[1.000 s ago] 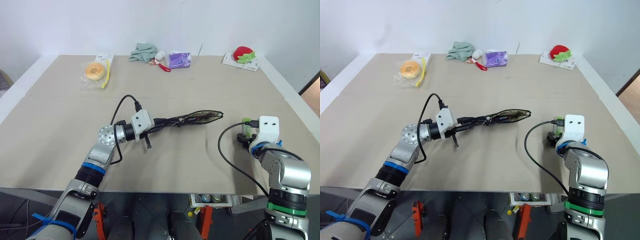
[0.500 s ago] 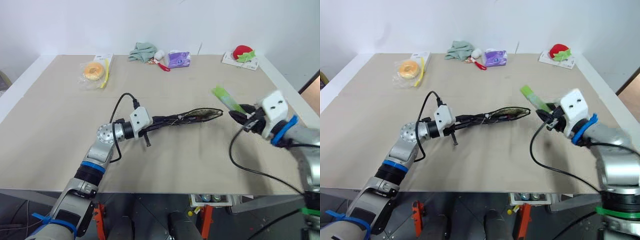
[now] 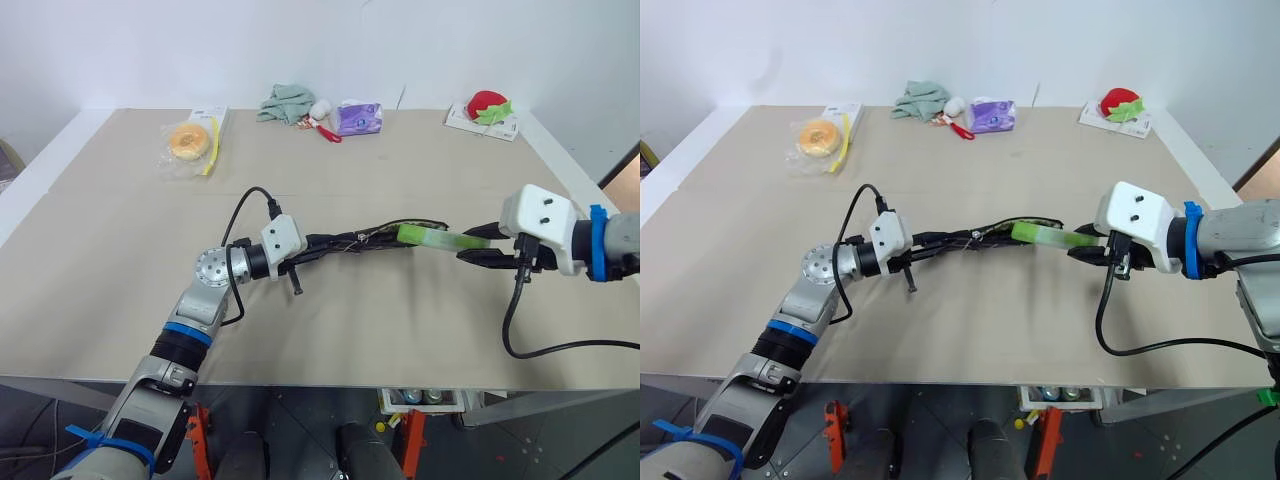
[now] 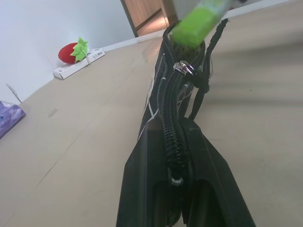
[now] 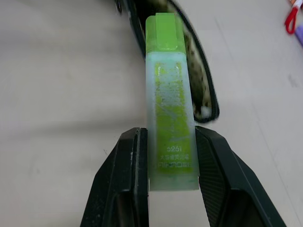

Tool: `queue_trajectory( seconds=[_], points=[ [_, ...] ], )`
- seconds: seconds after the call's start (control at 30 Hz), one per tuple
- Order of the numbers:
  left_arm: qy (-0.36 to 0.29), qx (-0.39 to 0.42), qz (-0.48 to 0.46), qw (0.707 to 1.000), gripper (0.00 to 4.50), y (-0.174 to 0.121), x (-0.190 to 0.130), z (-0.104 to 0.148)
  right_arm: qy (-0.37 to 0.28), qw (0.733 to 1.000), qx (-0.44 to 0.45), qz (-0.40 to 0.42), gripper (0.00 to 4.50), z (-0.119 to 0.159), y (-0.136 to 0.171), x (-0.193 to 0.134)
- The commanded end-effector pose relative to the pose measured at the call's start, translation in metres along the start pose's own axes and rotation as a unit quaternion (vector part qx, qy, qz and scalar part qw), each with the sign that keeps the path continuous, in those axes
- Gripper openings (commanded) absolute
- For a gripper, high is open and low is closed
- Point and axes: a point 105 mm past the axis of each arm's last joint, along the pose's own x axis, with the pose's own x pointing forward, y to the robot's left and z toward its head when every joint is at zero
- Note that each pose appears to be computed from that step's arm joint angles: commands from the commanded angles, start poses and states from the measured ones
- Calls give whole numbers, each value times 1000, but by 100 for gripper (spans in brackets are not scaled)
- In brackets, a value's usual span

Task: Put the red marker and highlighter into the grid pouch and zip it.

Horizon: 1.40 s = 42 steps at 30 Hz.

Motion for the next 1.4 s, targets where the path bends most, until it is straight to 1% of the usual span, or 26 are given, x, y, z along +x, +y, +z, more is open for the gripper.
queue_trajectory(
  seconds=[0.03,0.27,0.37,0.47,0.53,0.63,0.73,0.8,0.83,0.87,0.9,0.93,0.97,1.0,1.07,1.17,1.4],
  points=[
    [-18,18,6,1000,0,4,0,12,2,999,-38,-24,102,10,-13,-2],
    [-21,18,0,1000,0,2,3,13,-13,996,-87,2,102,30,-10,19],
    [-23,18,-3,1000,0,1,5,14,-19,992,-125,24,102,41,-5,35],
    [-25,18,-4,1000,0,1,6,15,-5,984,-172,37,102,43,-2,49],
    [-25,18,-4,1000,0,1,7,15,-15,982,-184,48,102,49,1,55],
    [-25,17,-4,1000,0,-1,6,15,-31,978,-202,42,102,58,-1,61],
    [-24,16,-3,1000,0,-1,5,15,-50,979,-193,34,102,63,-4,61],
    [-23,15,-2,1000,0,-1,4,14,-61,981,-182,32,209,67,-5,58],
    [-23,14,-2,1000,0,-1,4,14,-65,982,-177,32,247,68,-6,56],
    [-22,14,-2,1000,0,-1,4,14,-73,983,-168,28,303,71,-8,52],
    [-22,13,-2,1000,0,-1,4,14,-87,984,-156,24,342,76,-11,47],
    [-22,13,-1,1000,0,-1,4,14,-103,984,-141,19,393,81,-13,41],
    [-21,12,-1,1000,0,-1,4,14,-120,985,-126,18,434,86,-14,37],
    [-21,12,-1,1000,0,-1,4,14,-136,984,-110,17,447,90,-14,33],
    [-21,11,-1,1000,0,-1,4,13,-148,984,-98,15,447,93,-13,30],
    [-21,9,-2,1000,0,-1,5,13,-155,984,-86,29,447,92,-3,32],
    [-23,8,-4,1000,0,-2,7,14,-136,985,-94,53,447,86,12,47]
  ],
)
